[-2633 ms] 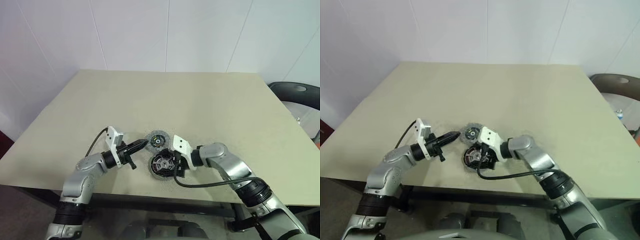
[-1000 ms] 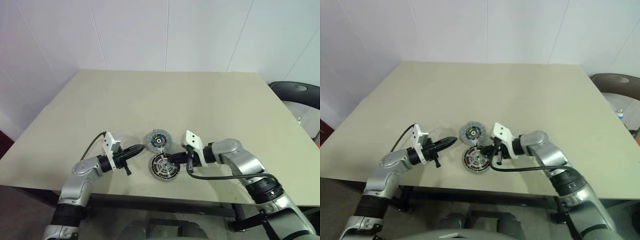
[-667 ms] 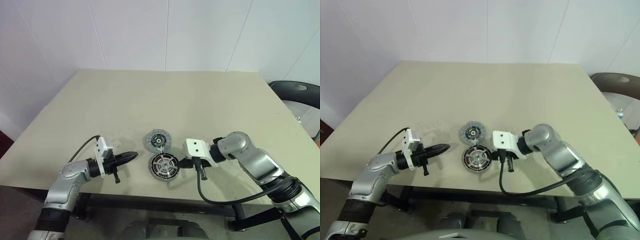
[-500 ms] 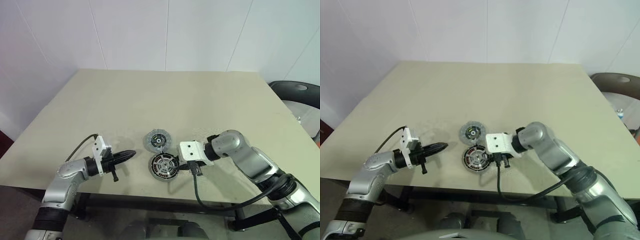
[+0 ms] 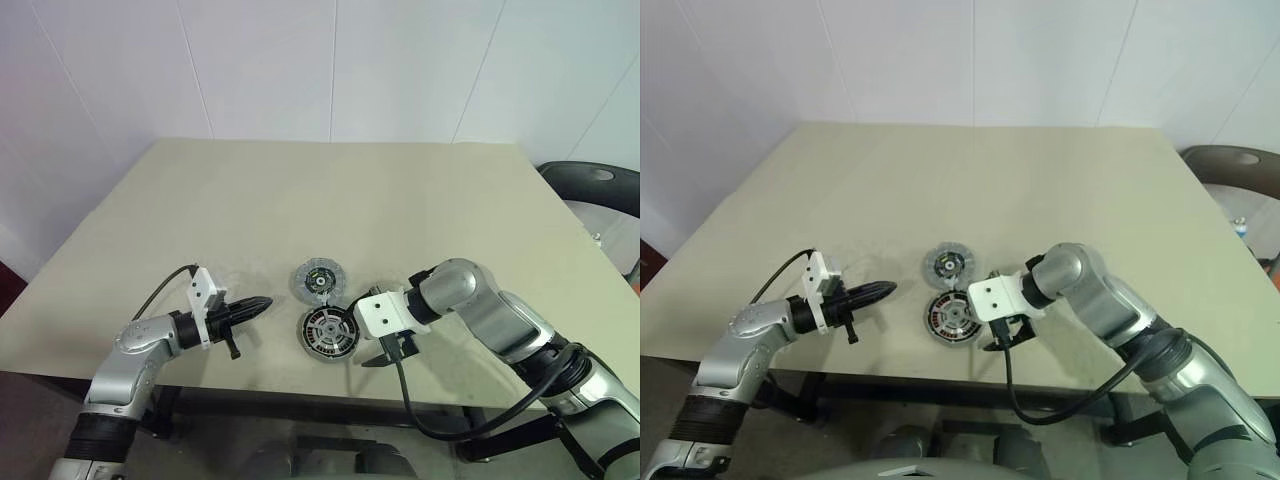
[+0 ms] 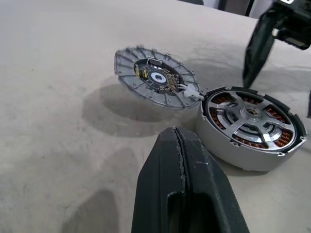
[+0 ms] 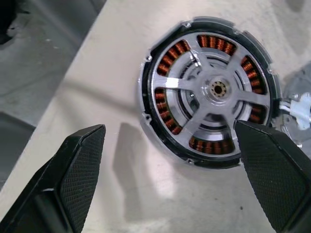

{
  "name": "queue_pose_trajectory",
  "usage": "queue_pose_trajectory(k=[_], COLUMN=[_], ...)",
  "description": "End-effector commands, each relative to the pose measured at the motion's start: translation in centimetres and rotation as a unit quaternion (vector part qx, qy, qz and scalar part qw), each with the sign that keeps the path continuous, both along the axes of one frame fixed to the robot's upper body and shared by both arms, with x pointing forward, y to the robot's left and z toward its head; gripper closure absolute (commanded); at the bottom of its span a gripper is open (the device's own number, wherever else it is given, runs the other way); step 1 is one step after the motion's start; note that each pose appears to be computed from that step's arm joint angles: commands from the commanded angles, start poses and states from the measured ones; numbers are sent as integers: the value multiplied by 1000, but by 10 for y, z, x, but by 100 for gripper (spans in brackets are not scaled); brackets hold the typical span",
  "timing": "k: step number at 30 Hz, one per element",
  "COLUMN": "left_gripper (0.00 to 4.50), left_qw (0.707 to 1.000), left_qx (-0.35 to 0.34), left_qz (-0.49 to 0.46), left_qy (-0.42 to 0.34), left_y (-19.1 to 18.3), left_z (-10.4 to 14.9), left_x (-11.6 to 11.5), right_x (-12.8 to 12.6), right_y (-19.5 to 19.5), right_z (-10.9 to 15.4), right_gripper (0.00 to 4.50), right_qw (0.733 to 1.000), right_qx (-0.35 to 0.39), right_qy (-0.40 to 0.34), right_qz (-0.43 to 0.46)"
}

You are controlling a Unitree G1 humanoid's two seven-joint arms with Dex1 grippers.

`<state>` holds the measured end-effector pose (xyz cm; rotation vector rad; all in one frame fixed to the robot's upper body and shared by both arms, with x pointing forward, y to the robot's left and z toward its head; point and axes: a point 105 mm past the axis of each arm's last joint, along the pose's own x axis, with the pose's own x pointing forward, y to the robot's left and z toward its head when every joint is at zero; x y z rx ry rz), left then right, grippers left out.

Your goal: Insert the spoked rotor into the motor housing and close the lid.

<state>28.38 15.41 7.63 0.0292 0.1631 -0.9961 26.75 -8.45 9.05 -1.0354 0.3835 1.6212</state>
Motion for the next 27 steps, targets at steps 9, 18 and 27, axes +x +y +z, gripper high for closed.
queue_pose_trajectory(k=[9, 18, 27], left_gripper=[450, 450, 450], left_qw=[1000, 1000, 1000], left_qx=[5, 9, 12], left_qz=[-5, -2, -4], left_qy=[-28, -28, -27], left_y=[-7, -3, -4], left_z=[9, 1, -6], left_x=[5, 6, 5], right_x=[24, 29, 37], right_y=[-8, -14, -17], right_z=[-28, -38, -36], right_gripper=[4, 237, 385], right_qw=[997, 997, 995], right_qx=[-29, -32, -33], right_qy=[-54, -55, -74], right_qz=[-37, -50, -59])
